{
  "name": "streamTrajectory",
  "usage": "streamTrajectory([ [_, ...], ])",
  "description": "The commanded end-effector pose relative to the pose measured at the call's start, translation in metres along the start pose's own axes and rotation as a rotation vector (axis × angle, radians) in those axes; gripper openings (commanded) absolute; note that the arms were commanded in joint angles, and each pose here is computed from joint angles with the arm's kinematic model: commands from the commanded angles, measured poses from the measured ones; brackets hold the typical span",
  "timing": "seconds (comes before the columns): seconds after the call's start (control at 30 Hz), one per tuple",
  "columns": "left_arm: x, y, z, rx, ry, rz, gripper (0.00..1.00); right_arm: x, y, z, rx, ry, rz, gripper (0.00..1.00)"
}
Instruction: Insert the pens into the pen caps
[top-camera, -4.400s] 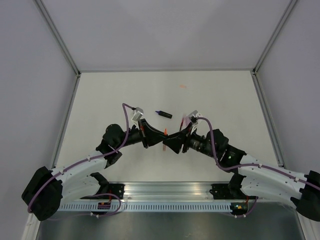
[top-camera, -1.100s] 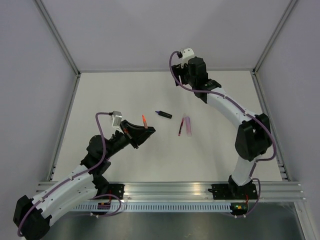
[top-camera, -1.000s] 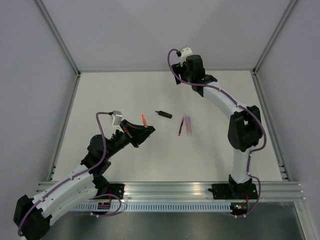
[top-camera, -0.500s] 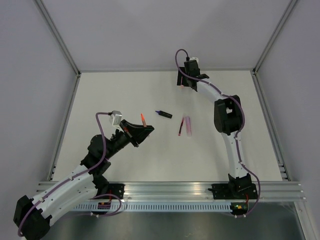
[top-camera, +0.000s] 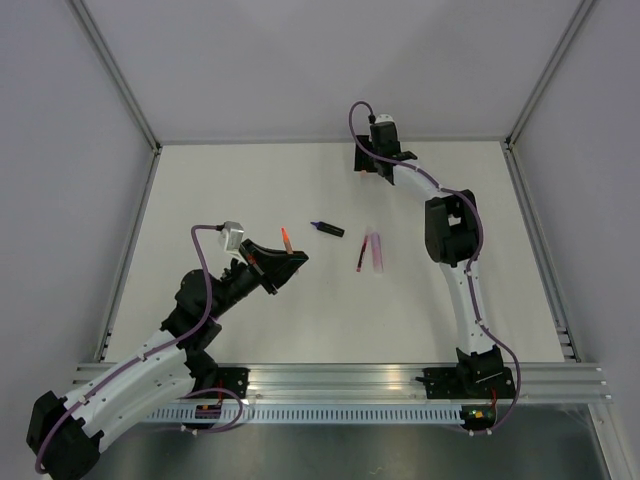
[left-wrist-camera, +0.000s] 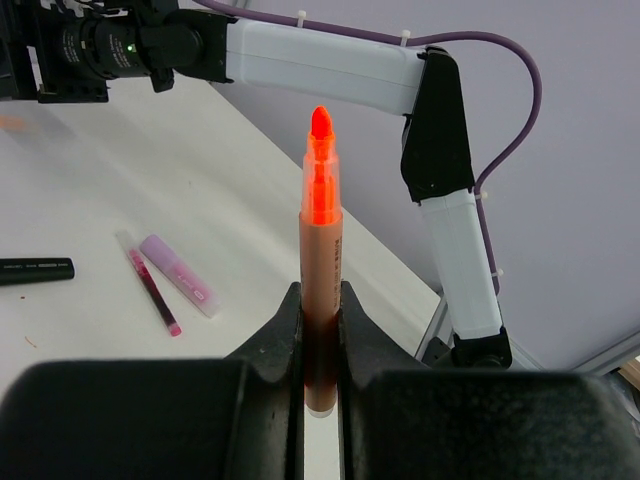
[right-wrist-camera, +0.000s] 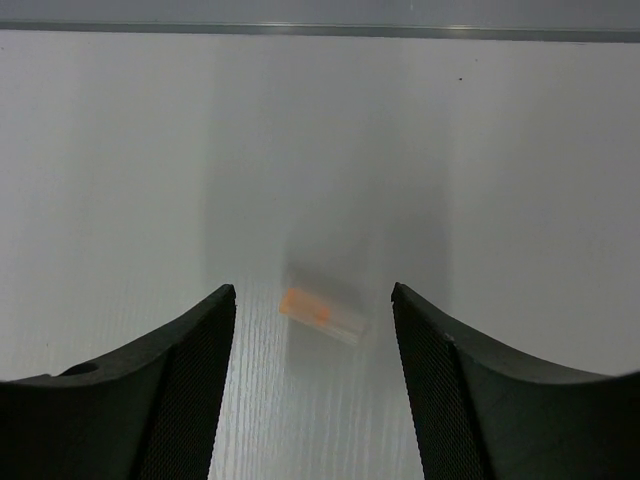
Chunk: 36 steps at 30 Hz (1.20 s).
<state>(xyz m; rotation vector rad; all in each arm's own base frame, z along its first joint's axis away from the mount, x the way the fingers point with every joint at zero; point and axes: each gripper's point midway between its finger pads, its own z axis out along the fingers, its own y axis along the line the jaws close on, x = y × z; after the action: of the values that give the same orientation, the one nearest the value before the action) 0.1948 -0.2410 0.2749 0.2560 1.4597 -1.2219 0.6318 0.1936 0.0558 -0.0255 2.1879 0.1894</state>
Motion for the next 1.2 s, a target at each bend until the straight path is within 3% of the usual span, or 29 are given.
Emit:
streamTrajectory([
  [0.0, -0.002, 0.001, 0.0, -0.004, -0.011, 0.008, 0.02, -0.017, 0.014, 0.008, -0.077, -0.059, -0.057, 0.69],
  [0.3, -0.004, -0.002, -0.001, 0.005, -0.019, 0.012, 0.02, 0.0, 0.016, 0.021, -0.11, -0.033, -0.111, 0.63],
  [0.53, -0.005, 0.0, -0.002, -0.006, -0.023, 0.018, 0.02, 0.013, 0.029, 0.026, -0.194, 0.002, -0.11, 0.63],
  [1.17, -0.006, -0.004, -0.003, 0.01, -0.023, 0.009, 0.02, 0.027, 0.035, -0.001, -0.251, 0.102, -0.144, 0.62],
])
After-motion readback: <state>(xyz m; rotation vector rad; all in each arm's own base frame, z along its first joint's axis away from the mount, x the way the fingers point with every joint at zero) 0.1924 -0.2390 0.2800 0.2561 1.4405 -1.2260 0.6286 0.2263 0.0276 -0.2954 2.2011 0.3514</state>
